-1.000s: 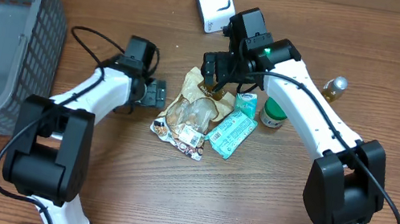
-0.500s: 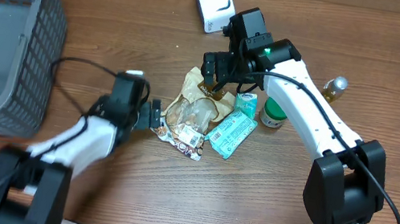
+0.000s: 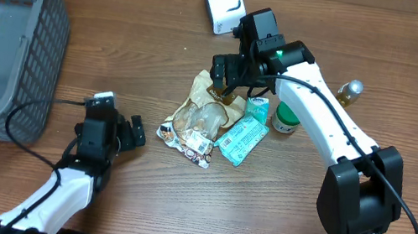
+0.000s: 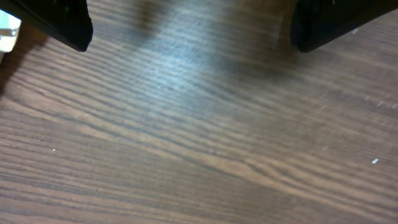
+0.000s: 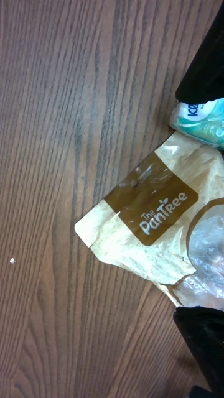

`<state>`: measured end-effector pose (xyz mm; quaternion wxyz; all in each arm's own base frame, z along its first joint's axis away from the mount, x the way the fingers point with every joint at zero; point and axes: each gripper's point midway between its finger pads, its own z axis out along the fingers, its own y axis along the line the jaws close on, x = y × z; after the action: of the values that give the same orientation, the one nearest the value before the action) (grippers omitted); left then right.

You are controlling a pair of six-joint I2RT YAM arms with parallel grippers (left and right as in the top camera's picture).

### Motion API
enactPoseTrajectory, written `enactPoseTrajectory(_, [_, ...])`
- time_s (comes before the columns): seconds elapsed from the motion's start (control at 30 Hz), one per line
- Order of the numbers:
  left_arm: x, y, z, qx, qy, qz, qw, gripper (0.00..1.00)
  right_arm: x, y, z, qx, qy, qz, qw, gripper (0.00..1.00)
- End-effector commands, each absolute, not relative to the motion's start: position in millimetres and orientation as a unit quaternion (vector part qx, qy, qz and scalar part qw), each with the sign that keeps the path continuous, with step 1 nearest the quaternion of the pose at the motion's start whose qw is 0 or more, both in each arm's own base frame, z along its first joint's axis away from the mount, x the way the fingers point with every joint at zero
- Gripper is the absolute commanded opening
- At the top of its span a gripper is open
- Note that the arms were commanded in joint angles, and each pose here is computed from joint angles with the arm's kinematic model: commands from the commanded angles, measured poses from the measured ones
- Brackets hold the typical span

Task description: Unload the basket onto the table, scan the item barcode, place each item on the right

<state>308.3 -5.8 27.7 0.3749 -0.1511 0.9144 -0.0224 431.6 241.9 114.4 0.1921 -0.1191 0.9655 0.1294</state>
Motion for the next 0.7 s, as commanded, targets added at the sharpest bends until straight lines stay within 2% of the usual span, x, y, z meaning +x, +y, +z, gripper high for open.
enactPoseTrajectory(0.0, [300.5,0.0,29.9,-0.174,0.901,-0.034,0.395,1.0,432.6,241.9,121.8,-0.12,0.963,0.129,0.203,1.0])
enactPoseTrajectory(0.67, [252.7,21.1,31.6,-0.229,0.853,-0.056,0.465,1.0,432.6,241.9,121.8,-0.12,0.963,0.129,0.203,1.0])
